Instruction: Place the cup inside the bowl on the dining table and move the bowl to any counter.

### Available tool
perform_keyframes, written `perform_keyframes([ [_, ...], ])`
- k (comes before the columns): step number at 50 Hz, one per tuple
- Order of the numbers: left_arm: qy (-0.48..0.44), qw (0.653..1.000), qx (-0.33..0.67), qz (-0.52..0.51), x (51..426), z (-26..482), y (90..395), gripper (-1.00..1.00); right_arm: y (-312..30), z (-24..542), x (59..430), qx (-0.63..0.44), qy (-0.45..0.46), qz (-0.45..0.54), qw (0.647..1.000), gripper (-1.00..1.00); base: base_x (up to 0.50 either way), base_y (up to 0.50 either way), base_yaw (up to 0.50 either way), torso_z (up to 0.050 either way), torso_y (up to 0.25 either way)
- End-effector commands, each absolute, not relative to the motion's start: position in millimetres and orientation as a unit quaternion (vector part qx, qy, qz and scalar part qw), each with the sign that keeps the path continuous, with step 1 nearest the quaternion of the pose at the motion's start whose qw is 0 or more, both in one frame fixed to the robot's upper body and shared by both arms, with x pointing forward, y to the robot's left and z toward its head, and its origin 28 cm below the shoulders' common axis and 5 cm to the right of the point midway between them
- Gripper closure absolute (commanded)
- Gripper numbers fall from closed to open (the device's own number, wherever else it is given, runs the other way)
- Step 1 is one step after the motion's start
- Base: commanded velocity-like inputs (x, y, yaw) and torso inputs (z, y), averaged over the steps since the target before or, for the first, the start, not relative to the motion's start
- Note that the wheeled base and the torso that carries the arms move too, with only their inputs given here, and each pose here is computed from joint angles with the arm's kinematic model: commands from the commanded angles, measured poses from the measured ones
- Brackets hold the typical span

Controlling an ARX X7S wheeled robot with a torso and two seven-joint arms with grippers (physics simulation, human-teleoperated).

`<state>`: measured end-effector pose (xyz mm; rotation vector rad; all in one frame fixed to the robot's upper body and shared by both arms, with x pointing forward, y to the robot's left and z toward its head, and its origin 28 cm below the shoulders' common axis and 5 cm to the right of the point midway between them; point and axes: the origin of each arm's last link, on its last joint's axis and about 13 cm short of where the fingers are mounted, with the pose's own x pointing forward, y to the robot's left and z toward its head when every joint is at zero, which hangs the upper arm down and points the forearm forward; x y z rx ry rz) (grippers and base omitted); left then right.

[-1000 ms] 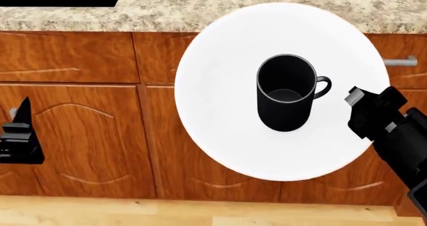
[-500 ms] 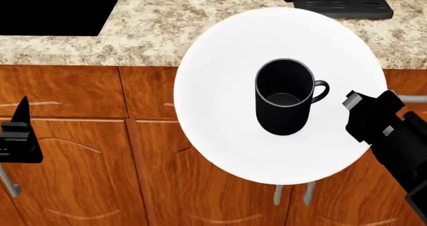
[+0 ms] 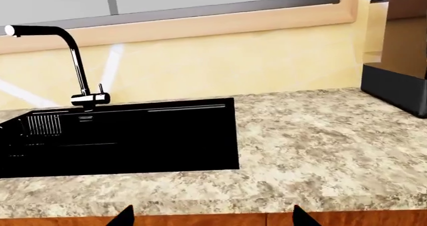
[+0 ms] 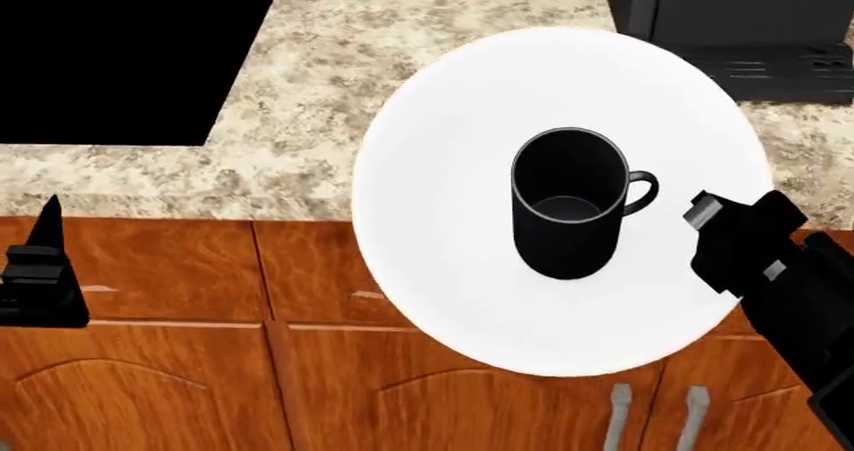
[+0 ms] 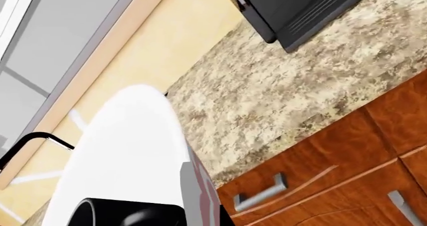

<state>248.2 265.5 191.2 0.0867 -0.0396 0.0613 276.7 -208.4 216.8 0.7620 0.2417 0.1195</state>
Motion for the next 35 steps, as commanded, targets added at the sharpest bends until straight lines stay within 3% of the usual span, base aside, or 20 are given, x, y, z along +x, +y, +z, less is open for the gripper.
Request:
perform_keyframes([
  [1, -0.023, 0.998, 0.042, 0.033, 249.6, 190.2, 264.9, -1.0, -208.6, 221.2, 276.7, 0.382, 0.101, 0.068, 0.916, 1.0, 0.38, 0.47, 0.0, 0.0, 0.0],
  [16, -0.025, 0.998, 0.04, 0.032, 249.0, 191.6, 267.5, -1.0, -209.1, 220.1, 275.7, 0.387, 0.097, 0.062, 0.915, 1.0, 0.4, 0.43, 0.0, 0.0, 0.001],
  [35, -0.025, 0.998, 0.039, 0.033, 249.5, 190.8, 267.3, -1.0, -207.9, 219.8, 277.4, 0.385, 0.097, 0.064, 0.915, 1.0, 0.5, 0.16, 0.0, 0.001, 0.002],
])
